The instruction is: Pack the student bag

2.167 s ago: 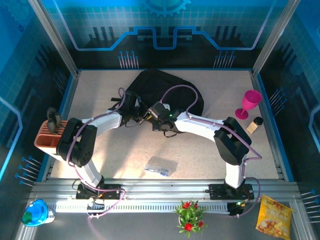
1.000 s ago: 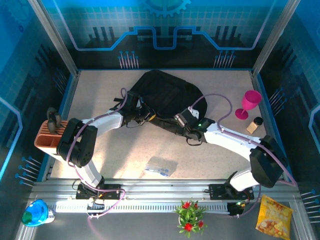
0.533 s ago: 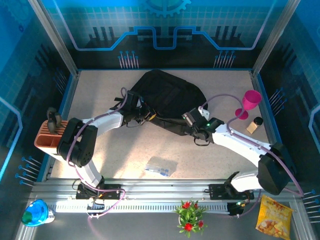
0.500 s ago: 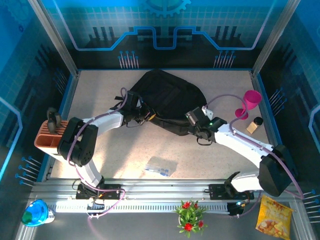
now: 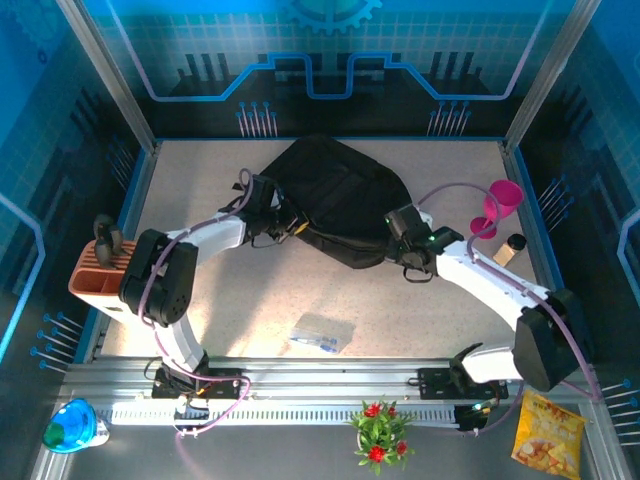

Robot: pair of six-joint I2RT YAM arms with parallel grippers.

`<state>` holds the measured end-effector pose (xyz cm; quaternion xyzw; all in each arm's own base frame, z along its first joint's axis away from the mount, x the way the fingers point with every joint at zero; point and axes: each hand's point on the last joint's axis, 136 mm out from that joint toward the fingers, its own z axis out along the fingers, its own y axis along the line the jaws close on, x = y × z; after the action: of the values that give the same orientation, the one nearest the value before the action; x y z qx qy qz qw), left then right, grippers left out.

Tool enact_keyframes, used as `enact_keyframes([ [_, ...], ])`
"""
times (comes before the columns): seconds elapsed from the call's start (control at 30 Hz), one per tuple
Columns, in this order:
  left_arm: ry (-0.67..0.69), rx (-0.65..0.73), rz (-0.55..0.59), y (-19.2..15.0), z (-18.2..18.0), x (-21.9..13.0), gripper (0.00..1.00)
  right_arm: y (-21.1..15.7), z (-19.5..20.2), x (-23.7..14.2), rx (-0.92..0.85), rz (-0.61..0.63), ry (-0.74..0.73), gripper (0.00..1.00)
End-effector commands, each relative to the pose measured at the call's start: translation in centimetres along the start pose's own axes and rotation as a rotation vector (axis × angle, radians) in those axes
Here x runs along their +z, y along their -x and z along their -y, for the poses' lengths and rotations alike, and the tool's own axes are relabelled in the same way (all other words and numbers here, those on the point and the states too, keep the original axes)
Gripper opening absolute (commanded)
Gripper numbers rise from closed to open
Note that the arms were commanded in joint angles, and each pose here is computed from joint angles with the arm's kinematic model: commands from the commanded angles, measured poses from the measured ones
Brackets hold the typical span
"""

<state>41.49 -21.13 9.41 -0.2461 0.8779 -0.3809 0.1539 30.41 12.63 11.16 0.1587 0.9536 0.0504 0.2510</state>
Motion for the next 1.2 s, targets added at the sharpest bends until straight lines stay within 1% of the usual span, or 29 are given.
enact_keyframes([
  [0.0,0.052,0.065,-0.012,1.8,-0.2,0.7,0.0,1.3,-3.5,-0.2,-0.152,-0.029,0.07,0.0],
  [0.07,0.088,0.074,0.004,2.8,-0.9,0.9,0.01,1.7,-5.4,-0.2,-0.197,-0.025,0.123,0.0],
  [0.13,0.109,0.075,0.035,4.0,-1.5,0.4,0.13,2.1,-7.5,-0.7,-0.233,-0.018,0.202,0.0],
  [0.23,0.134,0.073,0.083,5.4,-2.1,-1.1,0.27,2.3,-10.5,-1.2,-0.307,-0.026,0.278,0.0],
  [0.3,0.138,0.065,0.112,6.0,-2.3,-2.4,0.41,1.9,-12.5,-1.3,-0.362,-0.042,0.311,0.0],
  [0.37,0.143,0.049,0.135,6.3,-2.7,-3.7,0.49,1.1,-14.3,-1.4,-0.413,-0.062,0.343,0.0],
  [0.43,0.143,0.027,0.152,6.0,-3.1,-5.1,0.54,0.4,-16.1,-1.4,-0.452,-0.074,0.37,0.0],
  [0.5,0.169,-0.038,0.16,5.3,-4.3,-6.2,0.6,-0.4,-18.0,-1.4,-0.486,-0.087,0.401,0.0],
  [0.67,0.132,-0.115,0.151,3.3,-4.5,-8.0,0.67,-2.2,-21.4,-1.5,-0.504,-0.121,0.481,0.0],
  [0.8,0.069,-0.2,0.101,1.1,-4.8,-7.8,0.69,-3.5,-23.3,-1.5,-0.516,-0.149,0.524,0.0],
  [1.0,-0.024,-0.27,0.024,-1.9,-3.8,-5.7,0.69,-4.5,-23.9,-1.6,-0.51,-0.175,0.564,0.0],
  [1.17,-0.089,-0.306,-0.001,-2.5,-2.6,-3.4,0.69,-4.9,-23.7,-1.8,-0.504,-0.187,0.583,0.0],
])
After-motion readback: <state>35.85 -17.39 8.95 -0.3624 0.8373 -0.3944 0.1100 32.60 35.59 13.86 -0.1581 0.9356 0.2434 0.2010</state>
